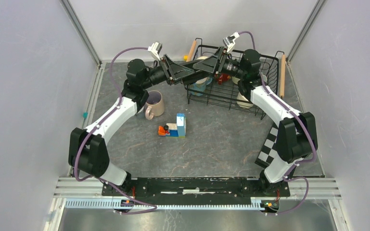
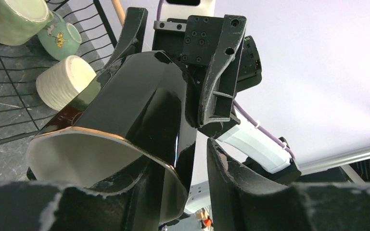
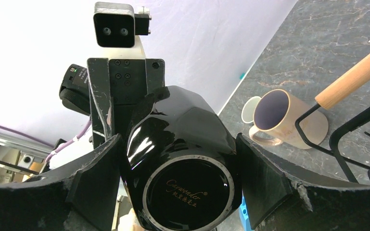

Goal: Unload the cups from the dish rack
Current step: Place the cup at the center of the board.

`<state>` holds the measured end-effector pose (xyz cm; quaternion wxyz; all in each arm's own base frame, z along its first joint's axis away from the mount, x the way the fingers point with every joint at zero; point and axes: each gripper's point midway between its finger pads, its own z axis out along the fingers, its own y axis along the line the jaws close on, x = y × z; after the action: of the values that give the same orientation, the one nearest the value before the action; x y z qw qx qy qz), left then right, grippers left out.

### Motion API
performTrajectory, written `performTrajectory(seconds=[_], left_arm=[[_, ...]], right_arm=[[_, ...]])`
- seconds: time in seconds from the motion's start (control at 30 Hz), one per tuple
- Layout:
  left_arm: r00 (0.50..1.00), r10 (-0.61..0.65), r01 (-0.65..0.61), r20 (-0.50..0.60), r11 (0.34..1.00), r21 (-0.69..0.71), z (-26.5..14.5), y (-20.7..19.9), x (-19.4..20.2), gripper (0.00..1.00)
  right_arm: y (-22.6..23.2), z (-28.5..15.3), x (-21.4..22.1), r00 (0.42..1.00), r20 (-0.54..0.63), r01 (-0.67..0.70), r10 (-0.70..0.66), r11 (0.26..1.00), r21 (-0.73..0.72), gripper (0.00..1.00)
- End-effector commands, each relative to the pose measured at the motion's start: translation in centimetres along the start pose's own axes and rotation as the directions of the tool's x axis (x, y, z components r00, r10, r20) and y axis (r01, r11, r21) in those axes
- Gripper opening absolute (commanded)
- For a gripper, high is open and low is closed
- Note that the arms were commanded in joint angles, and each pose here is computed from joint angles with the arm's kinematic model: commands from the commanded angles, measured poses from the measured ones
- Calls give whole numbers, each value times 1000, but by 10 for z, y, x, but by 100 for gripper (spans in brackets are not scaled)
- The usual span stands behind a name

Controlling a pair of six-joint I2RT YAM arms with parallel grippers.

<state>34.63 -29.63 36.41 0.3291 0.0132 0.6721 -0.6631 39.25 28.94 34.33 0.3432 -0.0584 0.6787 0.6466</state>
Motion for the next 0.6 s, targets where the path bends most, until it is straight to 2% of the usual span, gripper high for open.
performTrajectory(seconds=[0.0,0.2,0.27,0.3,0.4,0.47,0.57], left_arm=[[1000,8,-7,-15,998,69,-2,-18,4,42],[1000,-11,12,-14,996,84,-1,-20,4,24],[1000,-14,16,-13,996,87,0,-21,3,14],[1000,-15,16,-11,996,86,0,-21,3,5],[1000,-13,13,-9,996,93,1,-24,2,2],[1000,-8,7,6,996,92,0,-26,0,2],[1000,17,-18,24,998,64,-1,-27,-3,2]], right_arm=[[59,-8,-14,992,59,123,-115,983,-136,26],[62,-8,-12,992,56,120,-113,982,-146,26],[62,-8,-10,992,53,118,-111,982,-147,27],[62,-8,-10,992,52,119,-112,982,-147,27],[62,-8,-8,992,50,121,-114,982,-146,28],[61,-8,-8,991,53,126,-120,982,-138,36],[58,-10,-9,988,66,146,-140,984,-103,66]])
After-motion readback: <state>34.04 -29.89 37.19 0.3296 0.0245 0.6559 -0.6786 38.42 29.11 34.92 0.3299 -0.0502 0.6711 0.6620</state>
